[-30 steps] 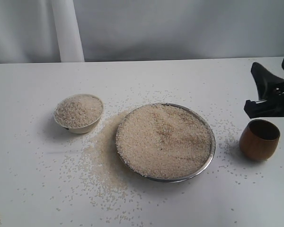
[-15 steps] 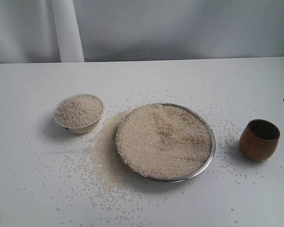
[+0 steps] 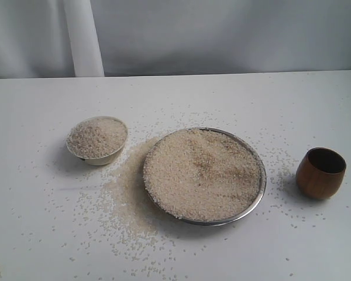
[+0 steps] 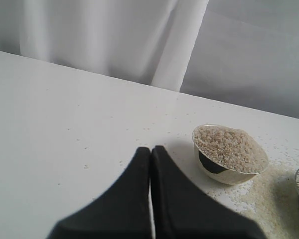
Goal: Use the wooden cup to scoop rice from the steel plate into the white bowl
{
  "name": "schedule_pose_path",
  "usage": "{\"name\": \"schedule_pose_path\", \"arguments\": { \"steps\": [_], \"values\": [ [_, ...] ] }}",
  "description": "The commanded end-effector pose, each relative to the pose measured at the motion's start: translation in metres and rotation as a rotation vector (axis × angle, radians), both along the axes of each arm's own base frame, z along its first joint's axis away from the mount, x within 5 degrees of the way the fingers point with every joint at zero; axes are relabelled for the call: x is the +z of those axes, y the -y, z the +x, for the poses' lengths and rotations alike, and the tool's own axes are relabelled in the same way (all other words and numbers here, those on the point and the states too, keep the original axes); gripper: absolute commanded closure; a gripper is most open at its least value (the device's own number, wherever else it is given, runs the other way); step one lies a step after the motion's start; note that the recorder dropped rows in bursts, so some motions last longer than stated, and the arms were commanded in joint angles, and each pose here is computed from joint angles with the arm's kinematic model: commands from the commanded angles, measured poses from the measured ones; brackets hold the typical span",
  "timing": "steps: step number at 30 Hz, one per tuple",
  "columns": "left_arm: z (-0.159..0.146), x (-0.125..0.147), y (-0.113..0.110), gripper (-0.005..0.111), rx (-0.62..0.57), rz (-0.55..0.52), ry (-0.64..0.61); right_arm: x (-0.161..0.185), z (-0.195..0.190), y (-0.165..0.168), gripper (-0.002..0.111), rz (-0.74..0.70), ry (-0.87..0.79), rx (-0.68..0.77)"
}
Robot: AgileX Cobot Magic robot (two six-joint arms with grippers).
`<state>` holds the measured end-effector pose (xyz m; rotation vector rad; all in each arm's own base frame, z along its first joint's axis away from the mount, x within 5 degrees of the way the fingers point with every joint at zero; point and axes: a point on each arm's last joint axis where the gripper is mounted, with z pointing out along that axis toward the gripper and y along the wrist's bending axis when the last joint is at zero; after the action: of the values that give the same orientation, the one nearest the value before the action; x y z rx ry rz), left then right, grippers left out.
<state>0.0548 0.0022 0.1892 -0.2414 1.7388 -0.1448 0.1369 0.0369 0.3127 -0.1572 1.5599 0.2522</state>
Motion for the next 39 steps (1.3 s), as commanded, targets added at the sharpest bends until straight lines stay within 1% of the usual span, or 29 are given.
{"name": "schedule_pose_path", "arguments": {
  "steps": [1,3,5,7,11,15,18,22,27,31,33,35,39],
  "values": [
    [0.000,0.000,0.000,0.107,-0.005,-0.007,0.004,0.003,-0.001,0.000,0.108,0.001,0.008,0.003],
    [0.000,0.000,0.000,0.107,-0.005,-0.007,0.004,0.003,-0.001,0.000,0.108,-0.021,0.015,0.003],
    [0.000,0.000,0.000,0.107,-0.005,-0.007,0.004,0.001,-0.001,0.000,0.108,-0.092,0.015,0.004],
    [0.000,0.000,0.000,0.107,-0.005,-0.007,0.004,0.002,-0.007,0.004,0.108,-0.128,0.017,-0.018],
    [0.000,0.000,0.000,0.107,-0.005,-0.007,0.004,-0.008,-0.027,0.022,0.108,-0.087,0.029,-0.127],
    [0.000,0.000,0.000,0.107,-0.005,-0.007,0.004,-0.030,-0.048,0.033,0.108,-0.100,0.061,-0.220],
    [0.000,0.000,0.000,0.107,-0.005,-0.007,0.004,-0.047,-0.060,0.036,0.108,-0.102,0.071,-0.259],
    [0.000,0.000,0.000,0.107,-0.005,-0.007,0.004,-0.070,-0.070,0.038,0.108,-0.106,0.051,-0.278],
    [0.000,0.000,0.000,0.107,-0.005,-0.007,0.004,-0.090,-0.077,0.039,0.108,-0.125,0.017,-0.286],
    [0.000,0.000,0.000,0.107,-0.005,-0.007,0.004,-0.107,-0.080,0.040,0.108,-0.097,-0.006,-0.304],
    [0.000,0.000,0.000,0.107,-0.005,-0.007,0.004,-0.108,-0.081,0.040,0.108,-0.090,-0.009,-0.306],
    [0.000,0.000,0.000,0.107,-0.005,-0.007,0.004,-0.114,-0.081,0.040,0.108,-0.093,-0.071,-0.307],
    [0.000,0.000,0.000,0.107,-0.005,-0.007,0.004,-0.118,-0.081,0.040,0.108,-0.102,-0.110,-0.308]
  ]
}}
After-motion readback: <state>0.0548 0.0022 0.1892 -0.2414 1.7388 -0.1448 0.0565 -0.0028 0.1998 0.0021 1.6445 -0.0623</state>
